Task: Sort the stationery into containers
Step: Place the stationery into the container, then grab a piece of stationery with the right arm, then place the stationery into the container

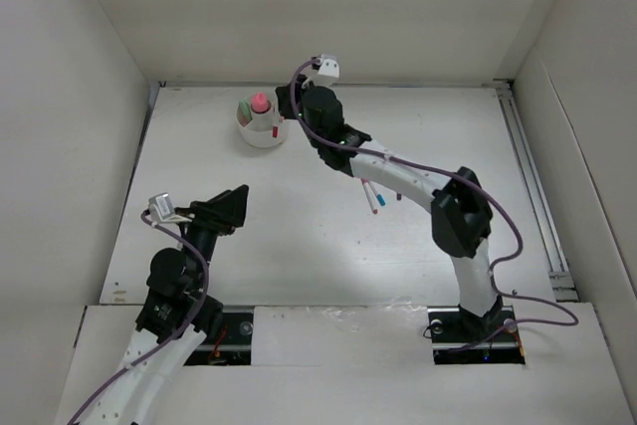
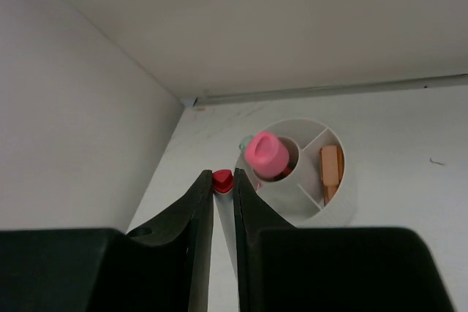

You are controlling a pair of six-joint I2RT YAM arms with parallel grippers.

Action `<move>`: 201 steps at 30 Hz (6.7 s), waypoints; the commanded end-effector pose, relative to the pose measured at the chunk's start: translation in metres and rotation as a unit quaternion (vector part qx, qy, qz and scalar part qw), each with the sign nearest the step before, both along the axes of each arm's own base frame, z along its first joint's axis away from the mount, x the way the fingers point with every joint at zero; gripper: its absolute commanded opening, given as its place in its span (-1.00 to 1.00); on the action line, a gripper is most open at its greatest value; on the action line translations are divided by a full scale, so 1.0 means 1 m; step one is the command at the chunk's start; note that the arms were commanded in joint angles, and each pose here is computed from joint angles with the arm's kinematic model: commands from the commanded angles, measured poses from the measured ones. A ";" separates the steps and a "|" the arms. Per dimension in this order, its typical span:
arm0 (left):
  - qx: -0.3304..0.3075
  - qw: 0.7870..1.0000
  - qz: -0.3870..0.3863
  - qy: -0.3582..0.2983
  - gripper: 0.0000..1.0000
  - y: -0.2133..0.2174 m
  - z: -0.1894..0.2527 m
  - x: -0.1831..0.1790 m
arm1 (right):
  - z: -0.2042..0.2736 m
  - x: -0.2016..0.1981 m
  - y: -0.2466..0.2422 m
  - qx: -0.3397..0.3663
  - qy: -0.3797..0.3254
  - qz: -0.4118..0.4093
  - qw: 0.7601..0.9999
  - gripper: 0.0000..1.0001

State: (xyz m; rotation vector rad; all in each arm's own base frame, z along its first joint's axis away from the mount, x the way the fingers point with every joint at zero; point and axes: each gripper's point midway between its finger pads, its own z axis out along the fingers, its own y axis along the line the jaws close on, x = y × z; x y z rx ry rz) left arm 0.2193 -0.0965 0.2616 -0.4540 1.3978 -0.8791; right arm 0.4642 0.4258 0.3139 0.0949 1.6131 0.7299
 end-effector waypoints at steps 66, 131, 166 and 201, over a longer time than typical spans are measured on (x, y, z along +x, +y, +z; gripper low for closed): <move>-0.006 0.999 -0.047 0.009 0.27 -0.022 -0.020 0.007 | -0.153 -0.013 -0.312 -0.013 0.279 -0.310 0.909 -0.46; 0.002 0.998 -0.059 0.001 0.27 -0.026 -0.016 0.004 | -0.046 0.007 -0.147 -0.012 0.192 0.043 0.980 -1.00; -0.007 1.000 -0.021 0.006 0.27 -0.011 -0.017 0.005 | -0.020 0.084 0.026 0.058 -0.039 -0.121 0.990 -1.00; -0.003 1.000 -0.015 0.005 0.27 -0.009 -0.018 0.006 | 0.016 0.035 -0.012 0.051 -0.029 -0.105 0.993 0.01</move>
